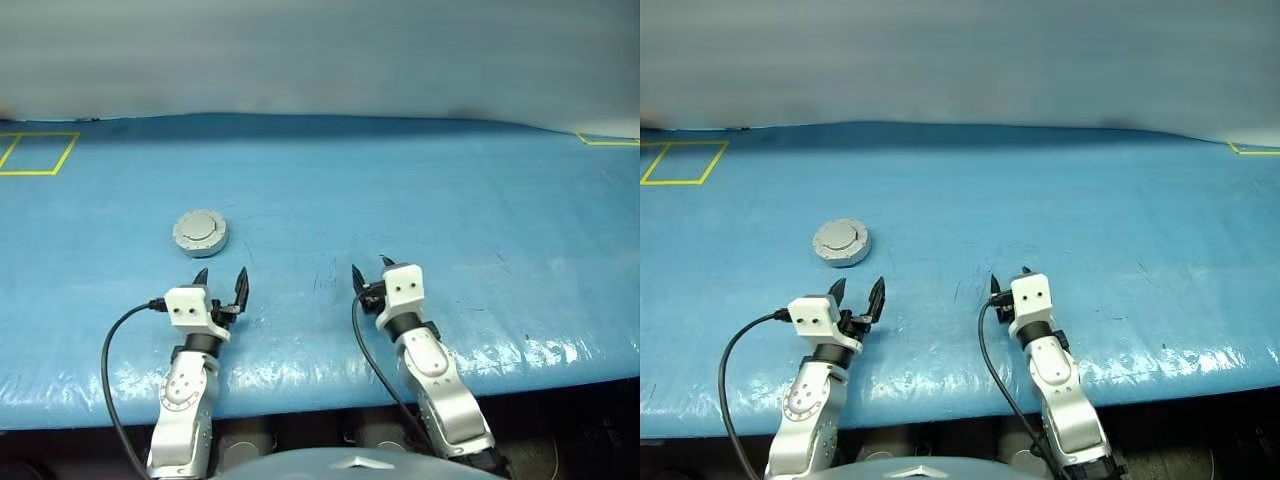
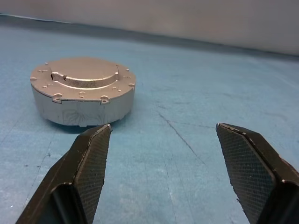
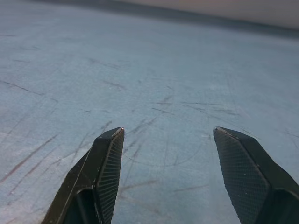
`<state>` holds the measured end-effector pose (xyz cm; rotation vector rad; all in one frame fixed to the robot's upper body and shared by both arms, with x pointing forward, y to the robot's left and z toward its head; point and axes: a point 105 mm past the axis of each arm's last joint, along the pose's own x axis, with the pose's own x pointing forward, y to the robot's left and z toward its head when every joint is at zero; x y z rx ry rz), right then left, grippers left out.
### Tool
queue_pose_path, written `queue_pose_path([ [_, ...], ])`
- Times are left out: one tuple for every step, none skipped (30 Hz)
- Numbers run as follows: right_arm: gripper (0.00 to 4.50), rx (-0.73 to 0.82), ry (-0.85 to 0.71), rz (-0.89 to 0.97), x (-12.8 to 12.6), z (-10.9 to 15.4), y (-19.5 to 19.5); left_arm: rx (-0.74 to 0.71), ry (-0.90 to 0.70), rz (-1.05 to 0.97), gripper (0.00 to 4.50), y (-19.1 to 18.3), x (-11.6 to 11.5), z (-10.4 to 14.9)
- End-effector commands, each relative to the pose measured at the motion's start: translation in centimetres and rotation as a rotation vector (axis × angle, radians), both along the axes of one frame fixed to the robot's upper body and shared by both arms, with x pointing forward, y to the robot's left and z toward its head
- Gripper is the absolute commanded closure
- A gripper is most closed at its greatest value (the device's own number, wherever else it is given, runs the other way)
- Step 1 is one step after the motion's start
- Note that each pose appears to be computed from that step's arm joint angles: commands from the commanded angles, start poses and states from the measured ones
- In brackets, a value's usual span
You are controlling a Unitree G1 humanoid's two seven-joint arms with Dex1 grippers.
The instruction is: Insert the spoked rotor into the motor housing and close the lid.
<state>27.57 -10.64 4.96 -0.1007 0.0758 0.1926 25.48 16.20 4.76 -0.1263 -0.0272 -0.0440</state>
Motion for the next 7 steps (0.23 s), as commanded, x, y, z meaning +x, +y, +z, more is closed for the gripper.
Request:
queue_pose_path([
  [1.3,0.02,-0.064,0.018,0.16,1.59,0.76,-0.028,-0.079,0.006,0.62,0.12,0.39,1.84],
  [1.3,0.024,-0.062,0.021,0.24,1.56,0.88,-0.031,-0.086,0.0,0.62,0.18,0.52,1.93],
  [1.3,0.027,-0.061,0.027,0.3,1.56,1.0,-0.029,-0.092,-0.009,0.62,0.19,0.62,2.02],
  [1.3,0.028,-0.061,0.031,0.34,1.56,1.06,-0.026,-0.097,-0.015,0.62,0.19,0.68,2.08],
  [1.3,0.026,-0.063,0.036,0.38,1.61,1.12,-0.017,-0.1,-0.014,0.62,0.27,0.73,2.14],
  [1.3,0.022,-0.064,0.039,0.42,1.64,1.13,-0.014,-0.1,-0.008,0.62,0.42,0.78,2.17],
  [1.3,0.021,-0.062,0.038,0.47,1.61,1.08,-0.022,-0.101,-0.005,0.62,0.5,0.82,2.22],
])
